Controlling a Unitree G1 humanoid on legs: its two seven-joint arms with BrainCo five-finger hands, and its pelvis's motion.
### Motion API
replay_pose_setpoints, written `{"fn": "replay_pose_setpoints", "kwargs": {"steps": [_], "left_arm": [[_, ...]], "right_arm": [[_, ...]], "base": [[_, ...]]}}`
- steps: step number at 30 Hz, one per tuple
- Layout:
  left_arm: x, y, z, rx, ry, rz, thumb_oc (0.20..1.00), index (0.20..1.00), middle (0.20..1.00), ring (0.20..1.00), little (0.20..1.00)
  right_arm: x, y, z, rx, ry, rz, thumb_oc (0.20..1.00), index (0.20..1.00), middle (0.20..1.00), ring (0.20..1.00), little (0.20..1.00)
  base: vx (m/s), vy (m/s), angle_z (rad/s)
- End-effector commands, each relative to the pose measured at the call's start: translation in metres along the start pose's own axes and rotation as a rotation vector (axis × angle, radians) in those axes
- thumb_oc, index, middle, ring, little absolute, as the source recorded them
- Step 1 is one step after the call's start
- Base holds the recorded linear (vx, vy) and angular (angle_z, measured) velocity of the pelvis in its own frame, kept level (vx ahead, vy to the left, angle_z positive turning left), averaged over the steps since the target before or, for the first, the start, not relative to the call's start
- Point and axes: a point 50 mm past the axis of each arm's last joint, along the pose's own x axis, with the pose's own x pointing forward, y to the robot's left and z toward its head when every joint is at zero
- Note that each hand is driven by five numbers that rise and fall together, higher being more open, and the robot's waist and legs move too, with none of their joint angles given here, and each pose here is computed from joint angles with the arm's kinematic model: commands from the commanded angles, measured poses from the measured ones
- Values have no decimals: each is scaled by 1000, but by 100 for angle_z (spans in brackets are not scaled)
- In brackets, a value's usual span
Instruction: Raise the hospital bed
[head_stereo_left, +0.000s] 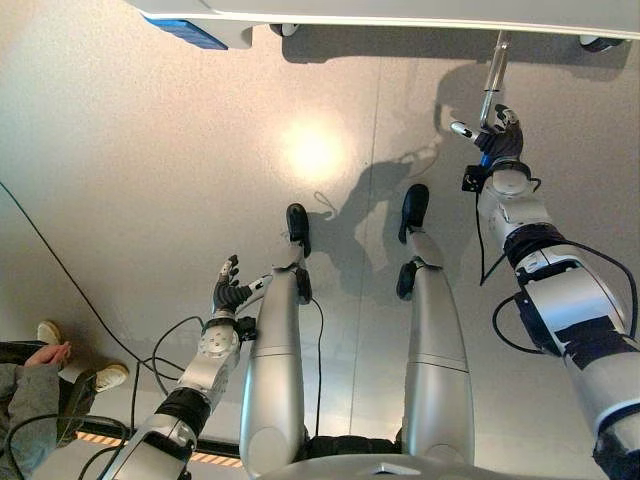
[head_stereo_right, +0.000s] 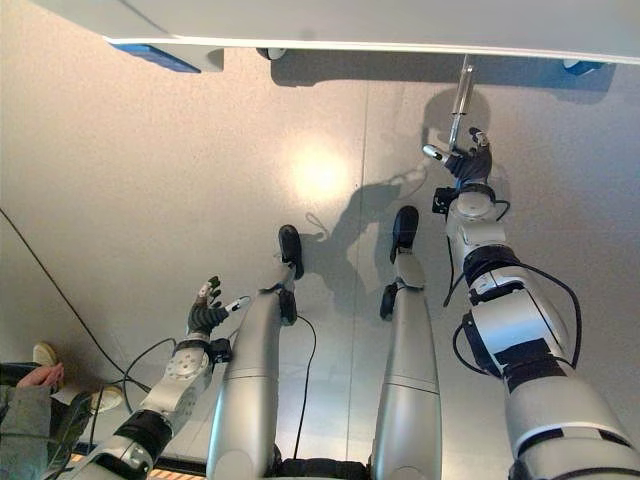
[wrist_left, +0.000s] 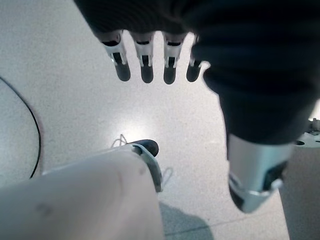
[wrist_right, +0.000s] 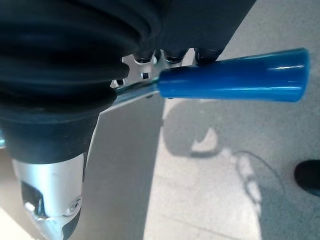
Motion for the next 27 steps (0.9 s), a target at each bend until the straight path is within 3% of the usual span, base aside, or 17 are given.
{"fn": "replay_pose_setpoints", "kwargs": {"steps": [1,27], "left_arm": [[-15,0,-11,-21,14,-11,1000,1000,1000,1000,1000],[-18,12,-7,6,-19,19,1000,1000,1000,1000,1000]], "right_arm": [[2,-7,6,-23,-43,-3,1000,1000,1000,1000,1000],[-7,-12,-30,-53,56,-68,1000,1000,1000,1000,1000]], "base": [[0,0,0],[1,-2,0]]}}
